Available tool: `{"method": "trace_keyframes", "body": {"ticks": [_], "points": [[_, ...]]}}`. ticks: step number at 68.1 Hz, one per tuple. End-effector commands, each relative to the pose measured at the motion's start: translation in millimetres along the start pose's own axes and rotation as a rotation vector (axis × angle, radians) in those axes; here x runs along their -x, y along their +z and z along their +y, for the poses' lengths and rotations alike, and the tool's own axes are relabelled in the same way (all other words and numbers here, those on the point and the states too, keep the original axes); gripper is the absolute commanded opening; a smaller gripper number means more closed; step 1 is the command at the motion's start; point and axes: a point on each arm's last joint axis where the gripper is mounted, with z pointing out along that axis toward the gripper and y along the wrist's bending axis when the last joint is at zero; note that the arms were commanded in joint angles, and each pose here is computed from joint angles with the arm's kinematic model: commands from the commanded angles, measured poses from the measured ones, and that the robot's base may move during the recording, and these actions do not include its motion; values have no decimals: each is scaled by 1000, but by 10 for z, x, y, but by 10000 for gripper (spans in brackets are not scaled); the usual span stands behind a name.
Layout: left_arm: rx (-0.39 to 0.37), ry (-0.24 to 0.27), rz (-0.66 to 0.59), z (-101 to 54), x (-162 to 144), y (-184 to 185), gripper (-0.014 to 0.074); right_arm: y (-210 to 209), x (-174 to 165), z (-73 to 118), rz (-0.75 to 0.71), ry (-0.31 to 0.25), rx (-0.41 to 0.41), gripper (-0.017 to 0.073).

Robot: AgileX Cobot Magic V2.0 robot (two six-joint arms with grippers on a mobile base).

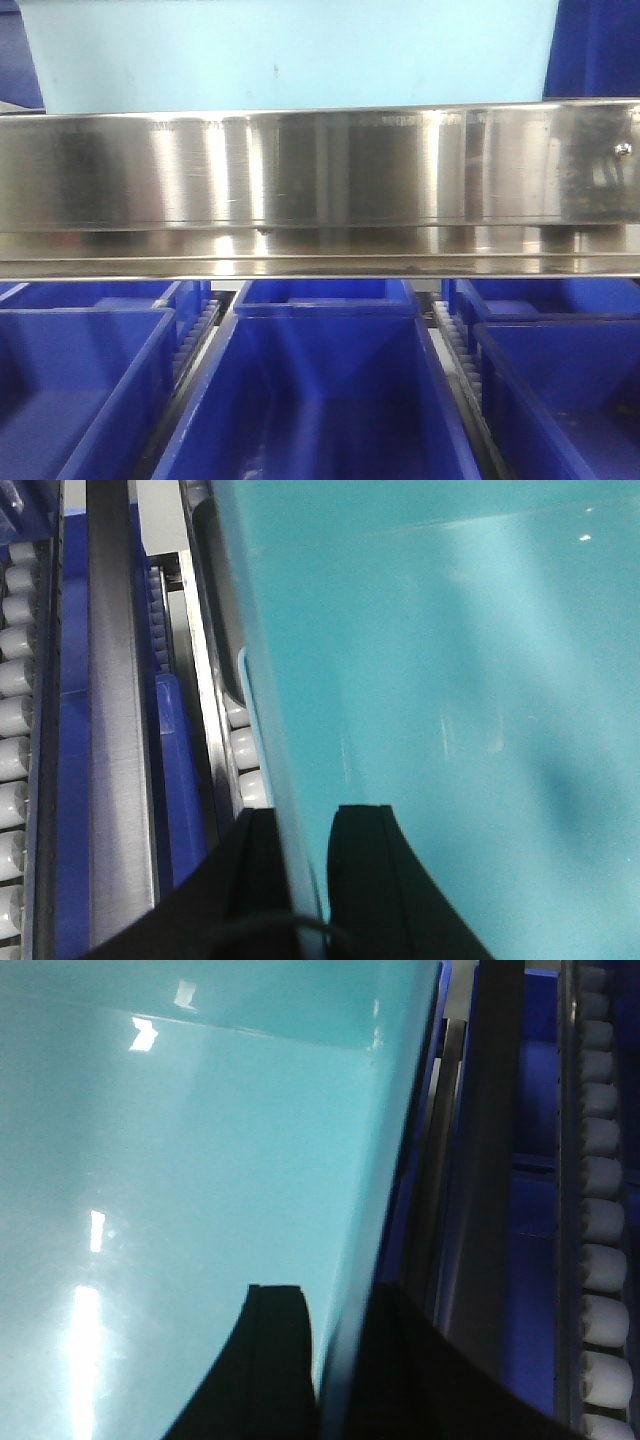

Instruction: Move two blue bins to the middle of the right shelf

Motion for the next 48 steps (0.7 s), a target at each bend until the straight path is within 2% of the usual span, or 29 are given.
{"method": "trace_keyframes", "body": {"ticks": [1,20,25,30,37,48], "points": [[-63,-2,-38,-92,35,-45,-111,-25,23,26,-28,-21,19,-154],[-66,-4,18,-98,-50,90,-105,-24,-6,-4,5,-32,-13,-154],[-74,-7,20,-104,-52,93,-66,-24,-11,-6,11,-33,-16,-148],[-73,-7,20,-104,-52,93,7,-24,-18,-7,18,-33,-17,-99],[-73,-7,20,-104,-52,93,183,-24,-18,-9,18,-34,-19,82],[-74,-7,15,-103,-52,71,486,-69,-9,-24,5,-41,-37,469]]}}
